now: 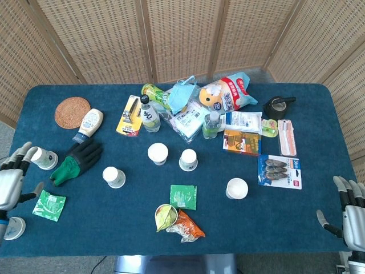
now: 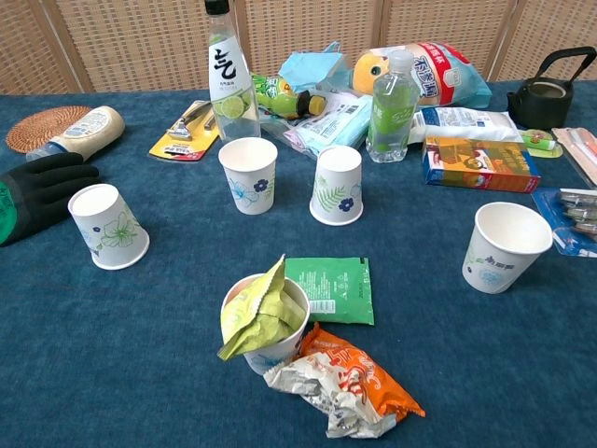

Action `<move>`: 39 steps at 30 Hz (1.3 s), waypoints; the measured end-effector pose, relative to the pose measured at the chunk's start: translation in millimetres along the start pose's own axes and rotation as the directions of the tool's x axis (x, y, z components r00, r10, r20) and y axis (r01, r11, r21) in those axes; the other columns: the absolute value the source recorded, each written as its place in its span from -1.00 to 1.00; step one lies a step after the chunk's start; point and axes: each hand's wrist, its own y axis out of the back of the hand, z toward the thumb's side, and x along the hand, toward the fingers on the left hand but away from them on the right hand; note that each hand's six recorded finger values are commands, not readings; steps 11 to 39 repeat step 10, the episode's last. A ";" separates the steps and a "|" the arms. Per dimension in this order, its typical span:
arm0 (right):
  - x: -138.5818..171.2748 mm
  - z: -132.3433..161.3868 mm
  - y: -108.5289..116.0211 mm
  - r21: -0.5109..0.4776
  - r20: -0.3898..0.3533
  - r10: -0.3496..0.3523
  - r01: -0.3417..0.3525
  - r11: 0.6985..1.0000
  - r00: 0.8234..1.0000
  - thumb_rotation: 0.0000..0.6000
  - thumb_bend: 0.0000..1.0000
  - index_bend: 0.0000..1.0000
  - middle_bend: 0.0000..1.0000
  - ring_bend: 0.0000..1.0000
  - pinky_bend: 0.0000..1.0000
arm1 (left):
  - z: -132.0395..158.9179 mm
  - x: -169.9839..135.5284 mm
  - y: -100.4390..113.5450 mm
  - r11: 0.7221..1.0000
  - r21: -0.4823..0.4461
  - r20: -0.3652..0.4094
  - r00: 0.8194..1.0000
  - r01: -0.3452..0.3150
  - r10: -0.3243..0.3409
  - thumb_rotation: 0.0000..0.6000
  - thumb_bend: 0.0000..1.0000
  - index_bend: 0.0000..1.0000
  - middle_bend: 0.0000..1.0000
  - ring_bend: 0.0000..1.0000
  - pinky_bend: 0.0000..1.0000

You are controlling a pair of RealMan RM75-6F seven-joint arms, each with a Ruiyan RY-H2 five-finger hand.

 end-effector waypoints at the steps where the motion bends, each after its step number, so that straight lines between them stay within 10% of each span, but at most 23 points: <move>1: 0.1 0.1 0.6 0.000 -0.001 -0.002 0.002 1.000 1.000 0.80 -0.28 -1.00 -0.77 -1.00 -1.00 | -4.5 -3.3 1.9 1.000 -0.005 -0.009 1.000 -0.007 0.007 1.00 -0.23 -1.00 -1.00 -1.00 -0.70; 39: 0.3 2.9 0.6 0.002 0.000 0.001 -0.001 1.000 1.000 0.81 -0.29 -1.00 -0.77 -1.00 -1.00 | -23.4 -13.3 2.9 1.000 -0.002 -0.038 0.999 -0.015 0.015 1.00 -0.23 -1.00 -1.00 -1.00 -0.70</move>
